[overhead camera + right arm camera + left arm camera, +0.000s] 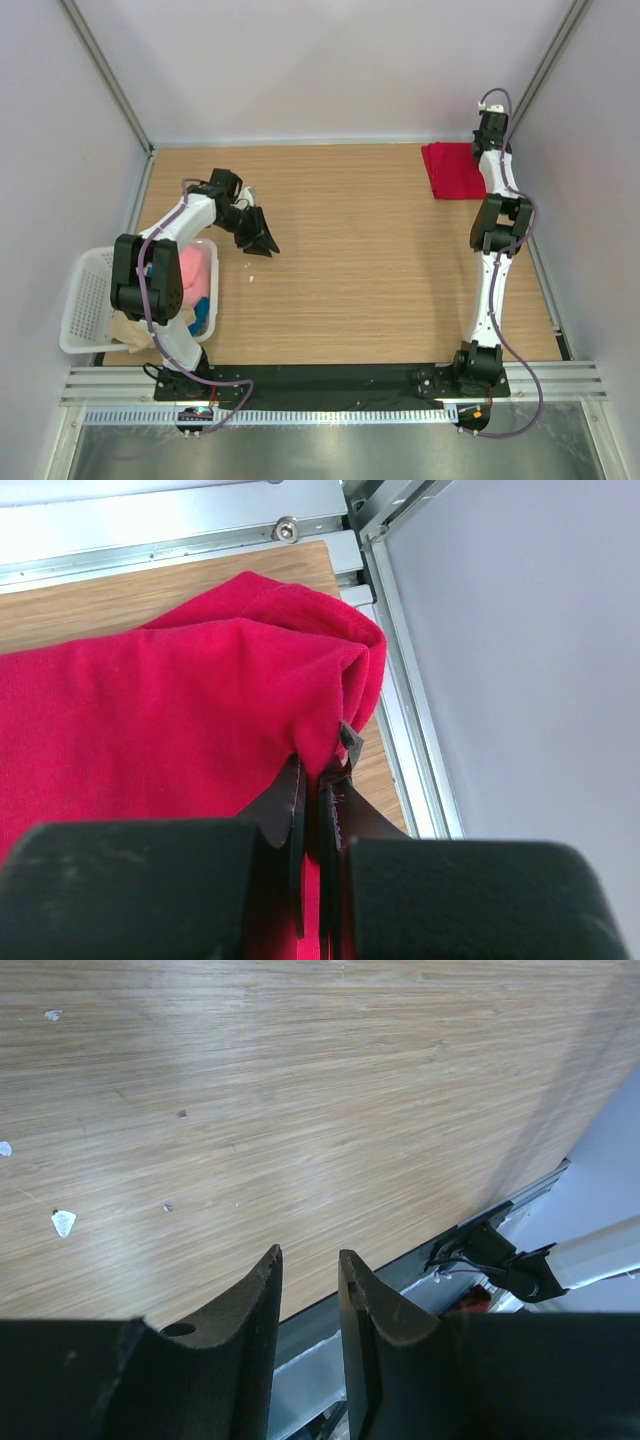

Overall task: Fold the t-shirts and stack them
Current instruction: Neatly place the folded tshirt to the corner

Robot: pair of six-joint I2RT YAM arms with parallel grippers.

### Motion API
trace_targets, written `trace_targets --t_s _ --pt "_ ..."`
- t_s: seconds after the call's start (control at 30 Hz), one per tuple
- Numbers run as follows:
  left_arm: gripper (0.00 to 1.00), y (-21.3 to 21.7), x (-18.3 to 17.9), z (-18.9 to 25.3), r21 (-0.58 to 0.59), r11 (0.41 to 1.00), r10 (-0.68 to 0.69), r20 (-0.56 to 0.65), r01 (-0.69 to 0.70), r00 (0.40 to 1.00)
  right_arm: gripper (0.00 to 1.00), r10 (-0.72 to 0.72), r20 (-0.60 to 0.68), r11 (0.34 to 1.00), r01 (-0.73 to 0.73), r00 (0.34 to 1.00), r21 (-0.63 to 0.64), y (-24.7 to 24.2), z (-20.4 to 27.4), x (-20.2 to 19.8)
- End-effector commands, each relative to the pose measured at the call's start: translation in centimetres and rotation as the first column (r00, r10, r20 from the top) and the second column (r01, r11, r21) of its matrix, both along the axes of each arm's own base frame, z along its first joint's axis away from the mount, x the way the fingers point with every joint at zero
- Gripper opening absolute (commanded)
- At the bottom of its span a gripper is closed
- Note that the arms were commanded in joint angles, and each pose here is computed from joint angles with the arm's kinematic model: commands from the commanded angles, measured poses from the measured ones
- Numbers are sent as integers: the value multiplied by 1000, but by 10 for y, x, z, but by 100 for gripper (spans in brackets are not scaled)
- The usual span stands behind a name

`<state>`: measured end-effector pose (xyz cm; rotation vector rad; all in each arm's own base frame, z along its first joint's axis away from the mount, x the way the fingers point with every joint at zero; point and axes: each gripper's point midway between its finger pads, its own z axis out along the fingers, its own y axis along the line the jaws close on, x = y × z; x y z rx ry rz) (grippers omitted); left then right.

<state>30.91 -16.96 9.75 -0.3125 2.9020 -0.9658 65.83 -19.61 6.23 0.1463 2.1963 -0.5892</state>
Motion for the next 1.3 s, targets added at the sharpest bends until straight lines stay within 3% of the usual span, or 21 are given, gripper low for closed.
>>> trace_targets --t_s 0.0,0.07,0.13,0.23,0.4,0.5,0.57,0.63,0.7,0.73,0.77,0.8,0.83,0.87,0.93,1.0,1.03,1.1,1.13,1.17,1.27 --pt "30 -3 3 11 -28 1000 -6 17 6 1000 7 -49 162 998 55 985 -29 -10 51 18" --pt "30 -3 3 12 -26 1000 -2 17 3 1000 39 -95 187 993 106 978 -53 -19 62 15" --pt "30 -2 3 14 -23 1000 1 24 0 1000 56 -185 201 975 205 962 -82 -35 78 2" --pt "31 -2 0 21 -25 1000 -5 31 6 999 63 -300 223 942 325 928 -87 -49 111 -23" --pt "31 -6 -6 40 -71 997 -1 82 7 997 66 -334 164 938 345 928 -40 -37 144 -57" --pt "32 -9 -13 52 -112 994 2 126 12 992 68 -298 116 952 285 948 115 0 159 -77" --pt "33 -10 -20 55 -128 992 3 144 15 990 69 -241 50 943 222 969 248 36 143 -89" --pt "34 -9 -29 66 -142 990 0 184 26 983 70 -199 67 922 163 978 352 74 167 -105" --pt "36 -9 -41 64 -154 987 -7 188 36 982 70 -121 0 824 100 993 558 132 140 -120" --pt "36 -9 -46 71 -163 986 -6 215 42 977 70 -91 78 794 25 993 607 153 169 -127" --pt "36 -9 -48 73 -173 984 -3 232 44 973 71 -78 11 731 50 997 681 177 140 -144" --pt "36 -10 -58 66 -187 981 -4 209 44 978 72 -12 21 671 -8 1000 741 205 143 -153" --pt "36 -11 -61 67 -200 979 2 211 41 977 72 49 69 639 -85 996 764 237 158 -163" --pt "37 -11 -67 74 -219 975 19 224 31 974 73 77 15 599 -59 997 799 254 134 -182" --pt "38 -14 -74 74 -255 966 31 237 31 971 75 210 30 495 -133 977 859 321 130 -205" --pt "40 -14 -78 83 -272 962 52 270 25 962 79 239 -13 414 -90 971 906 353 108 -245" --pt "41 -13 -80 81 -269 963 60 271 16 961 81 285 46 355 -150 958 923 379 113 -255" --pt "45 -11 -85 90 -279 960 92 296 -7 951 90 264 4 273 -79 964 959 391 93 -296" --pt "46 -11 -84 93 -289 957 103 315 -8 944 93 275 63 217 -126 959 968 402 98 -302" --pt "48 -12 -88 90 -299 954 108 302 -13 947 99 289 42 178 -96 957 979 407 82 -332" --pt "54 -11 -97 78 -319 946 145 256 -58 956 100 274 19 76 -42 962 996 410 63 -367"
